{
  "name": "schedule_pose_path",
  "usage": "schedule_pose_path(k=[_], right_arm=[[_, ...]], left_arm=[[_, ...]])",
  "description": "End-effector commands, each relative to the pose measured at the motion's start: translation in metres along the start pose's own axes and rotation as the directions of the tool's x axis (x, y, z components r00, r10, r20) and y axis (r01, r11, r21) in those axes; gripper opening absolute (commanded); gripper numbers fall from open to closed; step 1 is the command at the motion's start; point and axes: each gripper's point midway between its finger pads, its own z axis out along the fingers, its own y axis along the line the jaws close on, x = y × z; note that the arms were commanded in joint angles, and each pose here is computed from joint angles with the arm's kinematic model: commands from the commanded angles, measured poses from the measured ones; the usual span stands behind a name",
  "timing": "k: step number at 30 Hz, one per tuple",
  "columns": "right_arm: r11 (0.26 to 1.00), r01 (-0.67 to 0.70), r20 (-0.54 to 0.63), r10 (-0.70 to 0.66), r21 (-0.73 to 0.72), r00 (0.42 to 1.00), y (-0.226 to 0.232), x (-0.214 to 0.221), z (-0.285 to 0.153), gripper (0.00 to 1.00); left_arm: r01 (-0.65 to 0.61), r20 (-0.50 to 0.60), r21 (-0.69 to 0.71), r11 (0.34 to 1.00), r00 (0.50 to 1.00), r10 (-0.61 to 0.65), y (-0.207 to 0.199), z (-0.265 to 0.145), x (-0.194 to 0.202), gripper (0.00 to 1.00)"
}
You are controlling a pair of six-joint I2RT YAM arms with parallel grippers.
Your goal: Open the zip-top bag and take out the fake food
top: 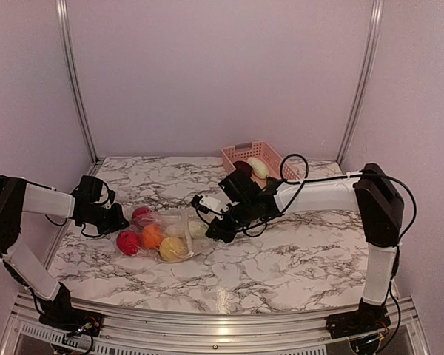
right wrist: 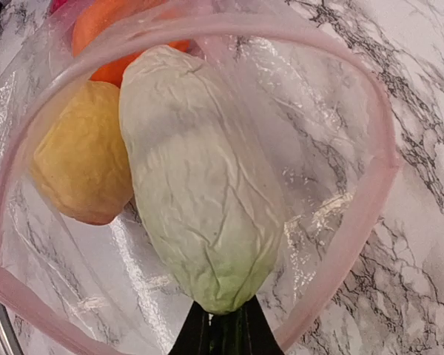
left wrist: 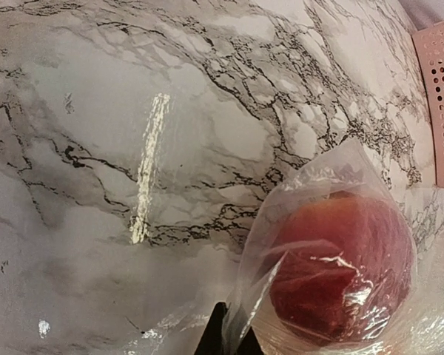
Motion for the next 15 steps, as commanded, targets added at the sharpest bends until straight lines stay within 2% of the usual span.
schedule_pose_path(k=[1, 10, 15], right_arm=[[0.998, -0.037, 0.036, 0.035, 0.048, 0.999, -0.009, -0.01, -0.048, 0.0], [0.989, -0.092, 0.051, 0.086, 0.113, 0.995, -0.024, 0.004, -0.111, 0.0], [0.971, -0.155, 0.085, 0.142, 0.179, 0.986, -0.051, 0.015, -0.147, 0.0]], left_arm=[[0.01, -0.02, -0.065, 0.998, 1.0, -0.012, 0.016, -0.001, 0.007, 0.0], [0.008, -0.023, -0.055, 0.998, 1.0, -0.009, 0.013, 0.002, 0.003, 0.0], [0.012, -0.024, -0.052, 0.999, 1.0, -0.013, 0.013, 0.004, 0.003, 0.0]])
